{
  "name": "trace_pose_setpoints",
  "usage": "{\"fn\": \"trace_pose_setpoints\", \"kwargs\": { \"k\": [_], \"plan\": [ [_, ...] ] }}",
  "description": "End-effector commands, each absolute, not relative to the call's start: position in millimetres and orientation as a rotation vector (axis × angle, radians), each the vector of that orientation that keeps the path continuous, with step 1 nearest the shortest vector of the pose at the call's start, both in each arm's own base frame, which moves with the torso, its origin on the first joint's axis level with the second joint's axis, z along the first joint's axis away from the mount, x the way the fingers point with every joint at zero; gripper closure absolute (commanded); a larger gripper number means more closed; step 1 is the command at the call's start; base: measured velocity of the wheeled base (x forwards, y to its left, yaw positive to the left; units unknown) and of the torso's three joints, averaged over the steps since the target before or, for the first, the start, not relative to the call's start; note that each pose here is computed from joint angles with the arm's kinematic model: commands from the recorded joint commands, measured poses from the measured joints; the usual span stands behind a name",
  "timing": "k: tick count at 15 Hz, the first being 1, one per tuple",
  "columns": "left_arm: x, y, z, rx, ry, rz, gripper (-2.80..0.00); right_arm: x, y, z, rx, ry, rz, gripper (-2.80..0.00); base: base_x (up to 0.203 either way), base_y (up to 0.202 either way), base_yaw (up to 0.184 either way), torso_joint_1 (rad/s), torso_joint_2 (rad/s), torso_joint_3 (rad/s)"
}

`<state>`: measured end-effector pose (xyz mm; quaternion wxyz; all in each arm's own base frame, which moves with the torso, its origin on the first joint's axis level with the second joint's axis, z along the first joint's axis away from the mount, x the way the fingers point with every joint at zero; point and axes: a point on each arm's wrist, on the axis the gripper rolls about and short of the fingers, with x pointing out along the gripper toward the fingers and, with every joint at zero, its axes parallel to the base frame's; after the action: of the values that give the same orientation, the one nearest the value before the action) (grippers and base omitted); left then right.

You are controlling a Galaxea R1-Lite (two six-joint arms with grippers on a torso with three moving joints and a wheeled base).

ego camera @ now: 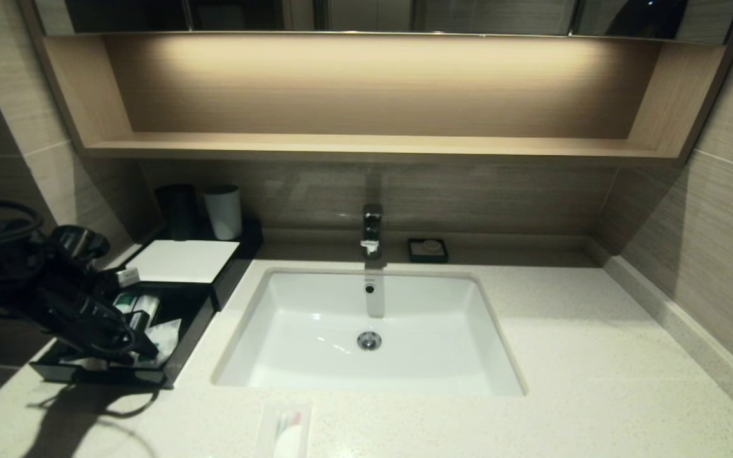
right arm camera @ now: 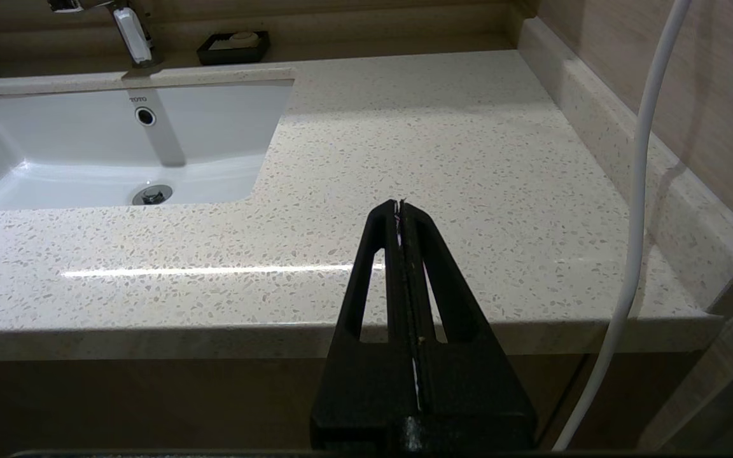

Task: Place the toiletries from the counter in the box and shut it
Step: Place the bathroom toiletry into the drawer, then pick up the bathroom toiletry

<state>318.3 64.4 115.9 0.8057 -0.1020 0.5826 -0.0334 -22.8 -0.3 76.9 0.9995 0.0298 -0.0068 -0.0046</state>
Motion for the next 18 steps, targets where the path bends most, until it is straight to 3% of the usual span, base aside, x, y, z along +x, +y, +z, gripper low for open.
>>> {"fn": "trace_pose_setpoints", "kwargs": {
  "k": [1, 5, 9, 10, 14, 18],
  "plan": [
    [317.0, 64.2, 119.3, -0.216, 1.235, -0.072, -2.8, -22.7, -0.3, 76.9, 0.06, -0.013, -0.009, 0.0, 0.0, 0.0, 0.0, 0.0, 0.0, 0.0],
    [308.6, 62.8, 137.3, -0.192, 1.183, -0.07, -2.8, -22.8, -0.3, 76.9, 0.06, -0.014, -0.009, 0.0, 0.0, 0.0, 0.0, 0.0, 0.0, 0.0],
    [281.2, 54.3, 185.1, -0.136, 1.043, -0.059, -2.8, -22.7, -0.3, 76.9, 0.06, -0.013, -0.009, 0.0, 0.0, 0.0, 0.0, 0.0, 0.0, 0.0],
    [268.5, 47.9, 196.8, -0.107, 1.015, -0.069, 0.0, -22.7, -0.3, 76.9, 0.06, -0.013, -0.009, 0.0, 0.0, 0.0, 0.0, 0.0, 0.0, 0.0],
    [227.2, 2.2, 184.1, 0.059, 1.1, -0.194, 0.0, -22.7, -0.3, 77.1, 0.06, -0.014, -0.009, 0.0, 0.0, 0.0, 0.0, 0.0, 0.0, 0.0],
    [221.8, -54.6, 162.0, 0.194, 1.151, -0.329, 0.0, -22.7, -0.3, 76.9, 0.06, -0.013, -0.009, 0.0, 0.0, 0.0, 0.0, 0.0, 0.0, 0.0]
  ]
}}
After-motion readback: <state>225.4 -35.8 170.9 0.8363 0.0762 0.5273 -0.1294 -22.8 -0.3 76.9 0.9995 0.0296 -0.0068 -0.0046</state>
